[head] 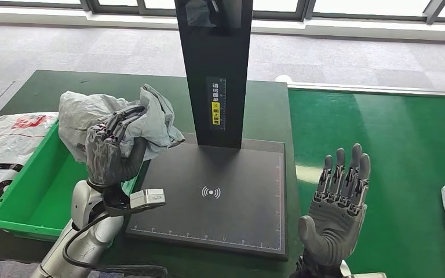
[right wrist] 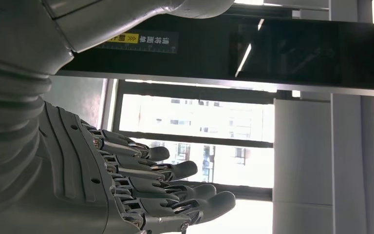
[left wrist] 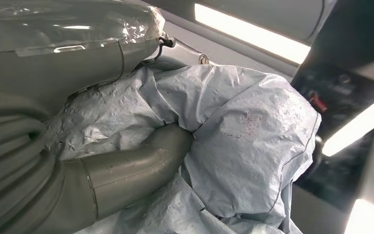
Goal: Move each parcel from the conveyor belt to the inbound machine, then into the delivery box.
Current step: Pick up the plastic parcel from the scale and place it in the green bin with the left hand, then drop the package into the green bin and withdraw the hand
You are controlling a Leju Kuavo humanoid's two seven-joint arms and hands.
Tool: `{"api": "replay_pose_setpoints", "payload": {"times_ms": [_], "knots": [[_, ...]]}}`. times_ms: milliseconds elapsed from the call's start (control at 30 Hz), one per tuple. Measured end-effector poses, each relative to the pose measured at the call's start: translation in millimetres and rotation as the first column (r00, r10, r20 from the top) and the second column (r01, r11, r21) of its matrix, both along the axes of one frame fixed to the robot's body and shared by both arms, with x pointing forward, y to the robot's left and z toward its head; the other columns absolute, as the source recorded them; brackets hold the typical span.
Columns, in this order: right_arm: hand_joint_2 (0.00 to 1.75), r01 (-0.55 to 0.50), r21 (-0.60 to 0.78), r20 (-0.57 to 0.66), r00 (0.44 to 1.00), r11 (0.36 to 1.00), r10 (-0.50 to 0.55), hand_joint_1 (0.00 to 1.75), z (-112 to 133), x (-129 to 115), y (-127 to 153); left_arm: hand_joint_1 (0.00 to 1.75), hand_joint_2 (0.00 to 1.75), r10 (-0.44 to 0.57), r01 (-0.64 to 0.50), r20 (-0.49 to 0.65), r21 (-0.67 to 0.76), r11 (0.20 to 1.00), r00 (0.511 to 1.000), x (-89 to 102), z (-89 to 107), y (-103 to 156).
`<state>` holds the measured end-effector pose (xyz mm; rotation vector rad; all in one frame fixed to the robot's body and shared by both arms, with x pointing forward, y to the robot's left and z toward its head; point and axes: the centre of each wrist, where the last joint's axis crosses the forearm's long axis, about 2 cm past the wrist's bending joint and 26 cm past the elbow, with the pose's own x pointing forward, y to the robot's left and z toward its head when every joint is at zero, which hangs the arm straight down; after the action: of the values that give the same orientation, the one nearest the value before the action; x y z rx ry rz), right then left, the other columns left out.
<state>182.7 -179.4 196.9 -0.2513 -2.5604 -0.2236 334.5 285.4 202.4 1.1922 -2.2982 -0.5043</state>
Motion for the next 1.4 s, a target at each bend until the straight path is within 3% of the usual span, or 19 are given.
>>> {"api": "replay_pose_setpoints", "payload": {"times_ms": [133, 333, 500, 833, 1100, 1367, 1400], "knots": [[1.75, -0.002, 0.000, 0.000, 1.000, 1.000, 0.002, 0.00, 0, 0, 0, 1.75, 1.75, 0.053, -0.056, -0.069, -0.036, 0.998, 0.996, 8.3, -2.1, 9], [1.75, -0.006, 0.001, -0.005, 1.000, 1.000, 0.006, 0.00, -1, -2, 2, 1.75, 1.75, 0.166, -0.182, -0.174, -0.081, 0.980, 0.971, 57.2, 12.4, 55], [1.75, -0.018, 0.010, -0.007, 1.000, 1.000, 0.018, 0.00, -1, -3, 4, 1.75, 1.75, 0.234, -0.264, -0.259, -0.090, 0.960, 0.937, 76.7, 15.2, 77], [1.75, -0.025, 0.015, -0.002, 1.000, 1.000, 0.025, 0.00, 1, -2, 5, 1.75, 1.75, 0.280, -0.343, -0.388, -0.104, 0.933, 0.878, 90.0, 11.5, 95], [1.75, -0.027, 0.017, -0.002, 1.000, 0.999, 0.027, 0.00, 1, -1, 5, 1.75, 1.75, 0.325, -0.421, -0.487, -0.100, 0.902, 0.811, 106.5, 22.3, 108], [1.75, -0.030, 0.018, 0.008, 1.000, 0.999, 0.030, 0.00, 3, 2, 4, 1.75, 1.75, 0.289, -0.442, -0.624, -0.102, 0.891, 0.726, 109.1, 8.4, 119], [1.75, -0.030, 0.018, 0.009, 1.000, 0.999, 0.030, 0.00, 3, 2, 4, 1.54, 1.75, 0.283, -0.445, -0.641, -0.103, 0.890, 0.714, 109.3, 6.8, 120]]}}
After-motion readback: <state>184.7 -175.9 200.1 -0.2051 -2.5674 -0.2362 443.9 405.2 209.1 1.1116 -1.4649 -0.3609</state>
